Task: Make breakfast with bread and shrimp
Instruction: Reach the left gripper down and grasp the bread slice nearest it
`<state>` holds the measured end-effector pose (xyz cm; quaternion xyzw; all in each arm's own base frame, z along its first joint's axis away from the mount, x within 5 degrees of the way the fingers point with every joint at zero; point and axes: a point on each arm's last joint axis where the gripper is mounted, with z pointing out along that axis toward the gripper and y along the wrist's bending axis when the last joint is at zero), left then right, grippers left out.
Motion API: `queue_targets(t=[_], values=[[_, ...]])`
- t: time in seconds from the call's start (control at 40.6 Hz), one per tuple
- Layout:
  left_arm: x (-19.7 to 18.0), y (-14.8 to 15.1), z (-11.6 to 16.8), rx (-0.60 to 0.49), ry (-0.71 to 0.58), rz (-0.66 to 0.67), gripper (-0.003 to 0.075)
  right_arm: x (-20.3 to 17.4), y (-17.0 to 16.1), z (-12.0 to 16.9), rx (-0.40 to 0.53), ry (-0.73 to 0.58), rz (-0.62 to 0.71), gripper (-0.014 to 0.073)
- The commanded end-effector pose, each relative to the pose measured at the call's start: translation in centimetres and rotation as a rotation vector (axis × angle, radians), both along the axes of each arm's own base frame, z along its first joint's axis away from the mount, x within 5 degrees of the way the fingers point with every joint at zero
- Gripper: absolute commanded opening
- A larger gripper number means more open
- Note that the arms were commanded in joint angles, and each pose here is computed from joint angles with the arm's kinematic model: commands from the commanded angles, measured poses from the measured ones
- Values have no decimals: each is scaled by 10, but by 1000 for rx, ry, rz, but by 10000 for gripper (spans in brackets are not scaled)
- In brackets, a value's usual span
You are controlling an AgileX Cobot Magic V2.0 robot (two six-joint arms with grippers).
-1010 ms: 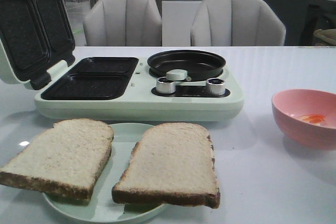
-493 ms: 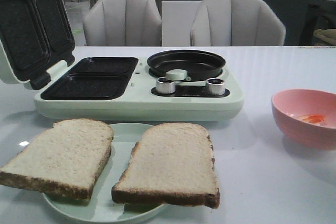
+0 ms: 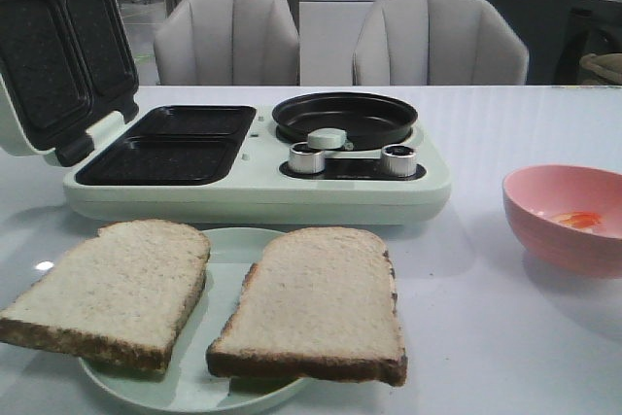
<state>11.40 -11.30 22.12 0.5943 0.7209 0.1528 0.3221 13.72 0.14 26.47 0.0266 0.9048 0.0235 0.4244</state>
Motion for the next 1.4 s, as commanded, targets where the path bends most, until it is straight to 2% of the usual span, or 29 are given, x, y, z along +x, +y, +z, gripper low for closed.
queue_targets(t=[0.0, 0.148, 0.369, 0.69, 0.763, 0.887, 1.034, 1.281, 1.379], values=[[9, -15, 1, 67, -137, -62, 561, 6, -1, 15, -3, -102, -5, 545], [21, -27, -10, 129, -213, -76, 560, 6, -1, 15, -3, -102, -5, 545], [30, -40, -39, 265, -183, -112, 560, 6, -1, 15, -3, -102, -5, 545], [49, -41, -59, 303, -176, -33, 555, 6, -1, 15, -3, -102, -5, 545], [50, -41, -61, 308, -178, -28, 510, 6, -1, 15, -3, -102, -5, 545], [50, -42, -62, 305, -174, -35, 363, 6, -1, 15, -3, -102, -5, 545], [50, -41, -63, 305, -172, -30, 241, 6, -1, 15, -3, -102, -5, 545], [48, -39, -63, 292, -147, 12, 130, 6, -1, 15, -3, -102, -5, 545], [46, -37, -58, 317, -183, 43, 100, 6, -1, 15, -3, -102, -5, 545]])
